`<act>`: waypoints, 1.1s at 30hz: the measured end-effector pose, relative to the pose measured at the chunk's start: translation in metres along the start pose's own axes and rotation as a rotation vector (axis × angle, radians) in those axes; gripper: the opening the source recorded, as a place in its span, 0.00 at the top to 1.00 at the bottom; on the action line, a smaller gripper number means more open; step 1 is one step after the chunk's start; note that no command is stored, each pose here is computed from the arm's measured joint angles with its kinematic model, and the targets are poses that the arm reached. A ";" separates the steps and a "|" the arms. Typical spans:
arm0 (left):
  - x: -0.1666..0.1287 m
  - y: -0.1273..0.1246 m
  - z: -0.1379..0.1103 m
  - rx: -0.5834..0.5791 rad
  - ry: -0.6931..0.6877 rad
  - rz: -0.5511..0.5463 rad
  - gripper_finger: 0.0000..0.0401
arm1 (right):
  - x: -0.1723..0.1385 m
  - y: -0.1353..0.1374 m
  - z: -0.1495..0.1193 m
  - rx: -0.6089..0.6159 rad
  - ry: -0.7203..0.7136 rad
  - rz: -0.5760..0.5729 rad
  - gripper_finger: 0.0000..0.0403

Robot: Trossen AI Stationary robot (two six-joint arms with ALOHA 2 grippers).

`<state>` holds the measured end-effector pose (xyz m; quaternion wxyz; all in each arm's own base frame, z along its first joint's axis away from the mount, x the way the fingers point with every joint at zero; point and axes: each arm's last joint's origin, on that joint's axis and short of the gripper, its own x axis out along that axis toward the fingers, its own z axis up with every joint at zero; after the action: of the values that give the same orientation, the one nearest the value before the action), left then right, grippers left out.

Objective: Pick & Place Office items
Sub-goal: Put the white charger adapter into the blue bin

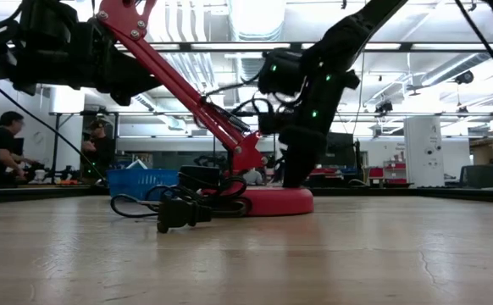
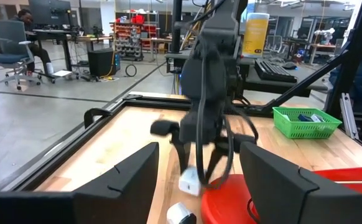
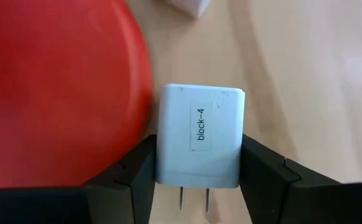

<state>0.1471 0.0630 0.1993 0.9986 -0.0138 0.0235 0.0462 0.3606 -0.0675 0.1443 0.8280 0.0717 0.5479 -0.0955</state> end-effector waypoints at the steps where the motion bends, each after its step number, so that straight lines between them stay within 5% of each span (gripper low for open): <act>1: 0.000 0.000 0.000 0.000 0.001 0.000 0.43 | -0.004 0.001 0.000 0.001 -0.012 -0.012 0.57; 13: 0.000 0.000 -0.001 0.007 0.008 0.000 0.43 | -0.057 -0.002 -0.019 0.047 -0.230 -0.060 0.57; 27: -0.001 0.000 -0.005 0.014 0.013 0.000 0.43 | -0.102 0.005 -0.060 -0.054 -0.832 0.069 0.57; 33: -0.001 0.000 -0.005 0.016 0.014 0.001 0.43 | -0.105 0.005 -0.080 -0.093 -0.940 0.083 0.57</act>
<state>0.1464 0.0626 0.1946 0.9984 -0.0061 0.0306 0.0465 0.2506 -0.0360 0.2099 0.9917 0.0056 0.1141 -0.0598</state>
